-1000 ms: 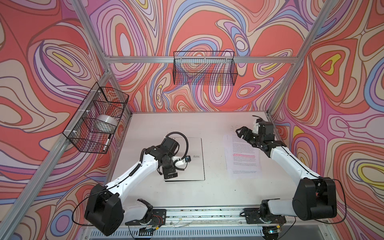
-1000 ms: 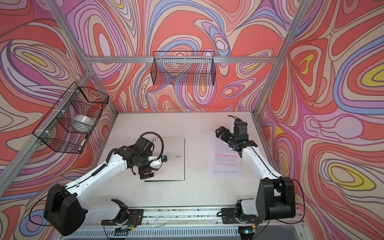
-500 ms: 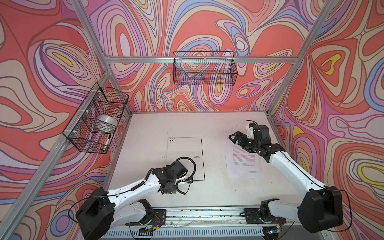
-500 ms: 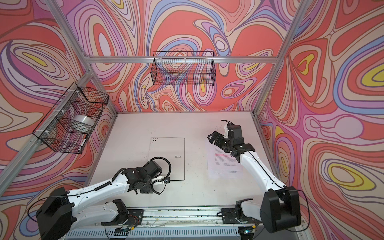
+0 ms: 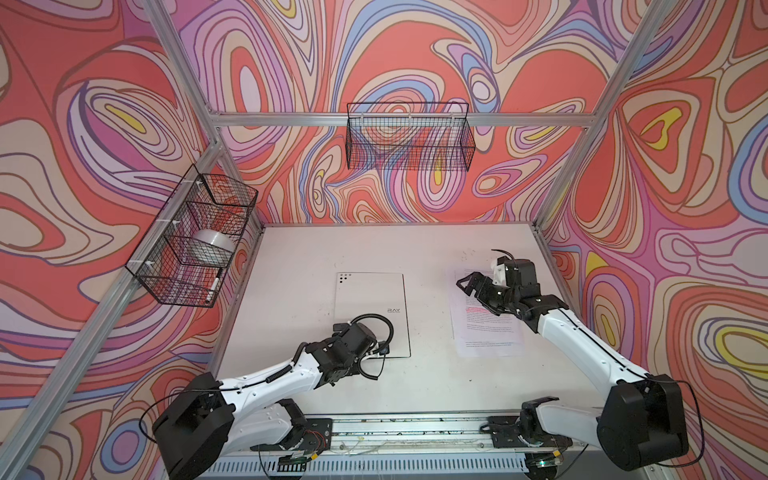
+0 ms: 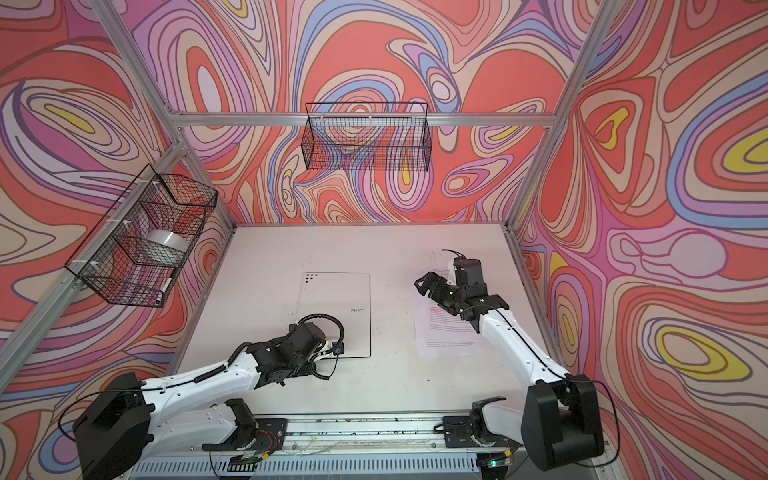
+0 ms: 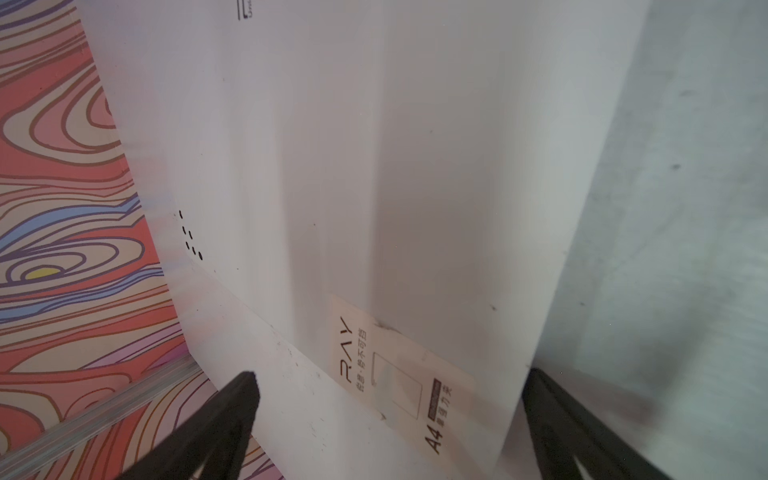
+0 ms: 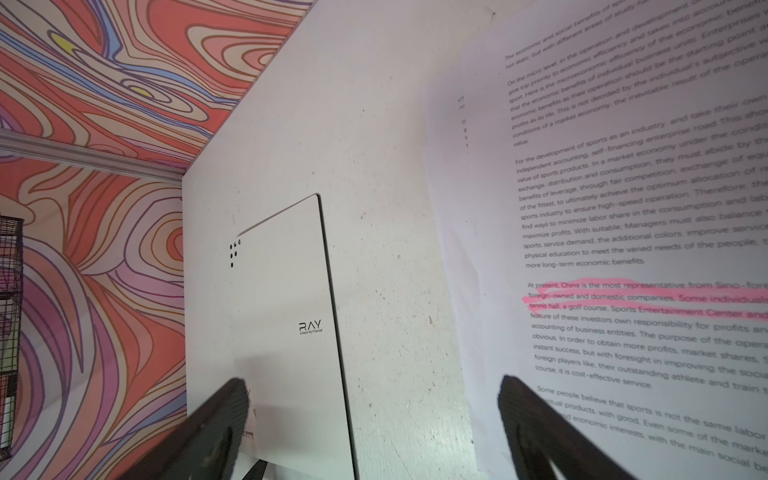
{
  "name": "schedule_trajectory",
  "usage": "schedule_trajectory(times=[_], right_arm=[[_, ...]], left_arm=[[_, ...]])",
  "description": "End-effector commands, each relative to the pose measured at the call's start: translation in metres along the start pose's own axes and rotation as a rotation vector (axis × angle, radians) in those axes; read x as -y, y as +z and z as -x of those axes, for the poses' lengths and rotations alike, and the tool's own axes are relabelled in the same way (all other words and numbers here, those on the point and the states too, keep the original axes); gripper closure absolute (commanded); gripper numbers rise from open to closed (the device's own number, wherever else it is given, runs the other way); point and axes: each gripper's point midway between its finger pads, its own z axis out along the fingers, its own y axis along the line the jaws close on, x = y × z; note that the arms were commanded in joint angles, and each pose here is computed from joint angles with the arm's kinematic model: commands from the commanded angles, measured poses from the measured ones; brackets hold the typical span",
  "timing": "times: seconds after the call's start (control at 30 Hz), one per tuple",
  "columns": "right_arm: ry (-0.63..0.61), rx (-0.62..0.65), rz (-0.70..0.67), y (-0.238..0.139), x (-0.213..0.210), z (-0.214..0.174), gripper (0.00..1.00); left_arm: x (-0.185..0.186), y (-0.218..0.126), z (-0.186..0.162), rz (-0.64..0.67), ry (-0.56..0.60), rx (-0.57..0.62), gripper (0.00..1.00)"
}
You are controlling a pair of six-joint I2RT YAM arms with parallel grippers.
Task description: Put the files into the folder
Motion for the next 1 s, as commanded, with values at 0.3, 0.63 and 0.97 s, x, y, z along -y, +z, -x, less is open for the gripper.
schedule_trajectory(times=[0.3, 0.63, 0.97], right_arm=[[0.011, -0.099, 0.103, 0.020, -0.024, -0.023, 0.02], [0.035, -0.244, 0.187, 0.051, -0.037, -0.064, 0.02], [0.038, -0.389, 0.215, 0.085, -0.044, -0.109, 0.03]], left_arm=[[-0.027, -0.004, 0.000, 0.183, -0.086, 0.022, 0.00], [-0.045, -0.009, -0.007, 0.294, -0.142, 0.005, 0.00], [-0.047, -0.009, -0.012, 0.326, -0.198, -0.008, 0.00]])
